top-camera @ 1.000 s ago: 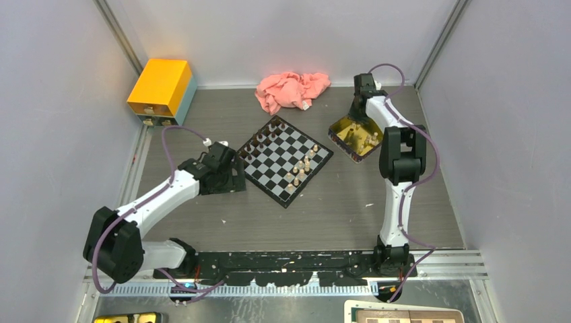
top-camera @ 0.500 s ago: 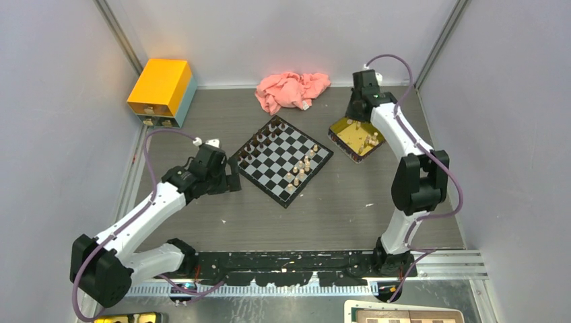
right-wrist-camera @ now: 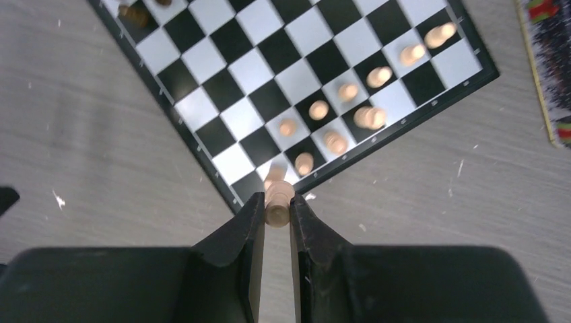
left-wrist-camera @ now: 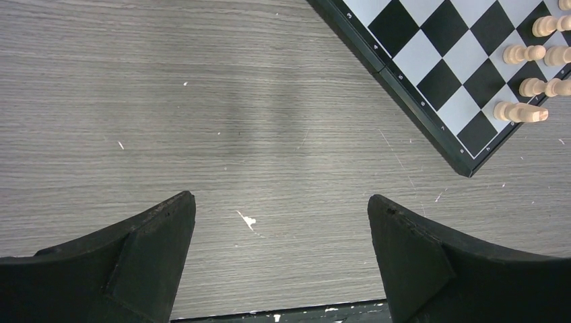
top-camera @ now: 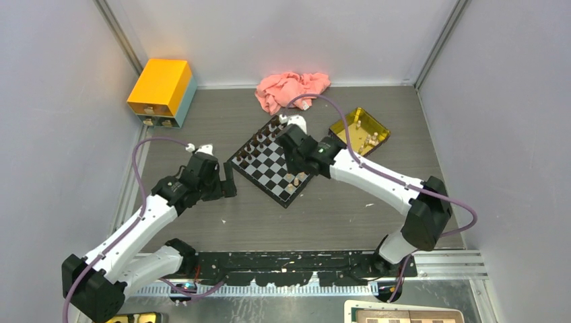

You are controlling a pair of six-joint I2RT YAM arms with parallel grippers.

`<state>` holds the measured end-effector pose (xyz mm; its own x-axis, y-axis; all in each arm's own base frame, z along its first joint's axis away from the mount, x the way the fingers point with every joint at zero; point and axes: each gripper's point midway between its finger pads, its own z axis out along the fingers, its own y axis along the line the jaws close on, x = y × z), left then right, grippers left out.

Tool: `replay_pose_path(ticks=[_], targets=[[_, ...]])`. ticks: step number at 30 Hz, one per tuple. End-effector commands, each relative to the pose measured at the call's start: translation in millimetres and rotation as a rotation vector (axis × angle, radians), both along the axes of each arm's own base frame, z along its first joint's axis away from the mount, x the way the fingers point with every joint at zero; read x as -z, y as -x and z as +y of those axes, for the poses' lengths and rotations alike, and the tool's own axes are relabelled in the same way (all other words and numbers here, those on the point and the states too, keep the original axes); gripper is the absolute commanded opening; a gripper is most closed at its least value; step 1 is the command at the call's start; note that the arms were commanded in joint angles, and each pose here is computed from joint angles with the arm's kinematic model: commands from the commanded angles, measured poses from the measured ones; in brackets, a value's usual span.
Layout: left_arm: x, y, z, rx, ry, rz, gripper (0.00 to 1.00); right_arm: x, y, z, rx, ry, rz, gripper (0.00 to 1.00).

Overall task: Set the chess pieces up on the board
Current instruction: Place the chess piece on the chessboard.

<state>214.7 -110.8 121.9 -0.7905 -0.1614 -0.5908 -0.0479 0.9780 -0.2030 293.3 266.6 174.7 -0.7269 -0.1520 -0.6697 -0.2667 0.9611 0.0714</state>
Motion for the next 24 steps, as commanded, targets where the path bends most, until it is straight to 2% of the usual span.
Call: replay_pose_path(ticks=[1, 10, 17, 24], targets=[[-5.0, 0.8, 1.4, -0.009, 0.009, -0.025, 0.99, -9.8, 24.4, 6.4, 0.036, -0.012, -0.041, 0.01], [-8.0, 3.0, 2.8, -0.015, 0.020, -0.037, 0.99, 28.3, 65.5, 40.0, -0.053, 0.022, 0.007, 0.01], [-11.2, 4.1, 4.8, -0.021, 0.018, -0.043, 0.99, 53.9, 69.8, 55.1, -0.070, 0.038, 0.010, 0.01], [-9.4, 5.5, 7.1, -0.022, 0.006, -0.037, 0.99, 77.8, 67.9, 49.0, -0.044, 0.056, 0.002, 0.01]])
